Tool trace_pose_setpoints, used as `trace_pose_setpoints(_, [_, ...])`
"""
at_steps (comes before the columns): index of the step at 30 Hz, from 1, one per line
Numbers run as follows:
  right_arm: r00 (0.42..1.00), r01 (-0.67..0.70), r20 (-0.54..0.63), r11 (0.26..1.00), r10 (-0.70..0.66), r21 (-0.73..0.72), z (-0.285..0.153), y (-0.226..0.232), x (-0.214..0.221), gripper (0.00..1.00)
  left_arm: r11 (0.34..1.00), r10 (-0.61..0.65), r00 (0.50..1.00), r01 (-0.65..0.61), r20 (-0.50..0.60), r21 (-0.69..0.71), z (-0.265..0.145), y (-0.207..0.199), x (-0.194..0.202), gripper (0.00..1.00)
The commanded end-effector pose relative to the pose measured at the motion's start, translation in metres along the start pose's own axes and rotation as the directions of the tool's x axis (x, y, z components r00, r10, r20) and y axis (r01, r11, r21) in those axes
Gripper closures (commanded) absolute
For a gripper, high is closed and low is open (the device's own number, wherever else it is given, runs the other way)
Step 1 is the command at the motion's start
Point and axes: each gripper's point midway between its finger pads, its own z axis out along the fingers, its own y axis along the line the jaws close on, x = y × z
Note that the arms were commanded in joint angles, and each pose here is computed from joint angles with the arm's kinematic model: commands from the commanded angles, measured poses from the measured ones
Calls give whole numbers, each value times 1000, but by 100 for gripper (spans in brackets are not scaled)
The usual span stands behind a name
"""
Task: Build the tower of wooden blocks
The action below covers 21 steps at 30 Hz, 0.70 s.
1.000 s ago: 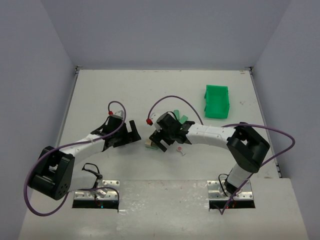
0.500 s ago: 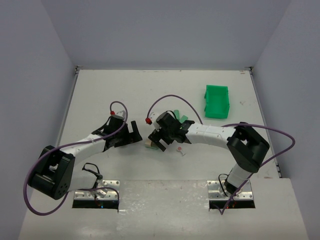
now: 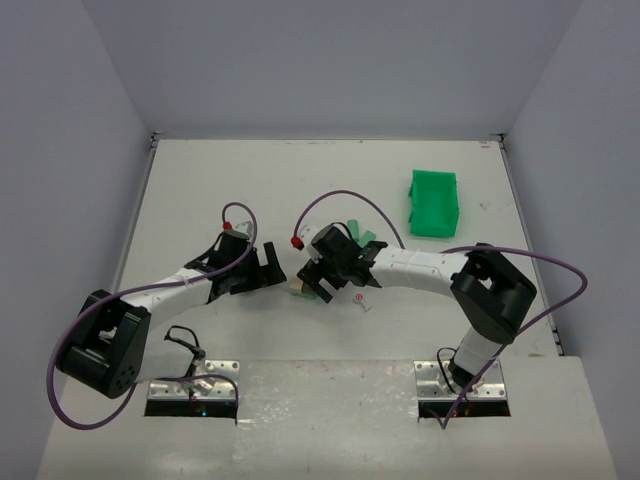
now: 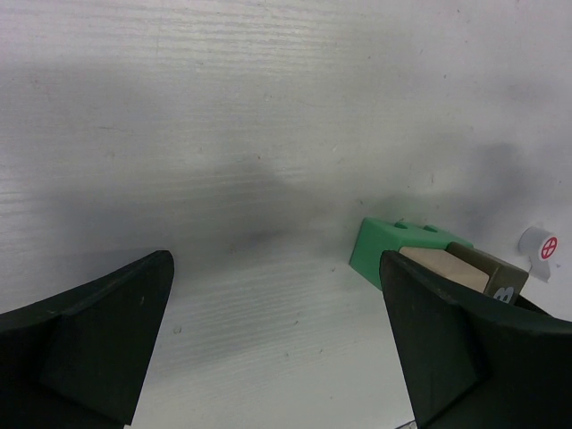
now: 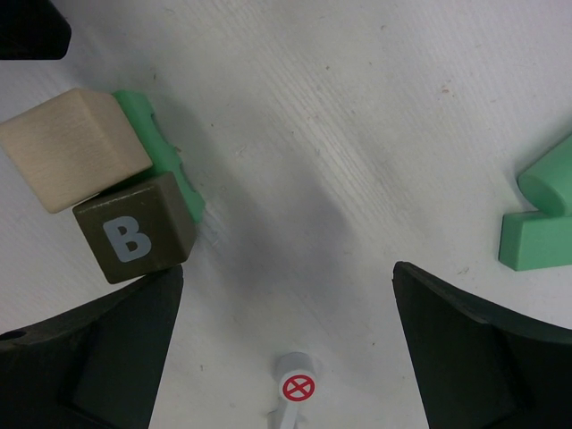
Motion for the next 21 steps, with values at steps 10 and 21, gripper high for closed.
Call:
trace_pose_setpoints(10, [996,-52,79,994,45,96,-1,-20,-27,1,1000,20,1000,-20,-1,16,1,-8,-2,0])
trace_pose_setpoints(21, [995,-56,92,996,50,66,2,-15,-34,1,1000,19,1000,-19,-2,14,1,-7,-1,0])
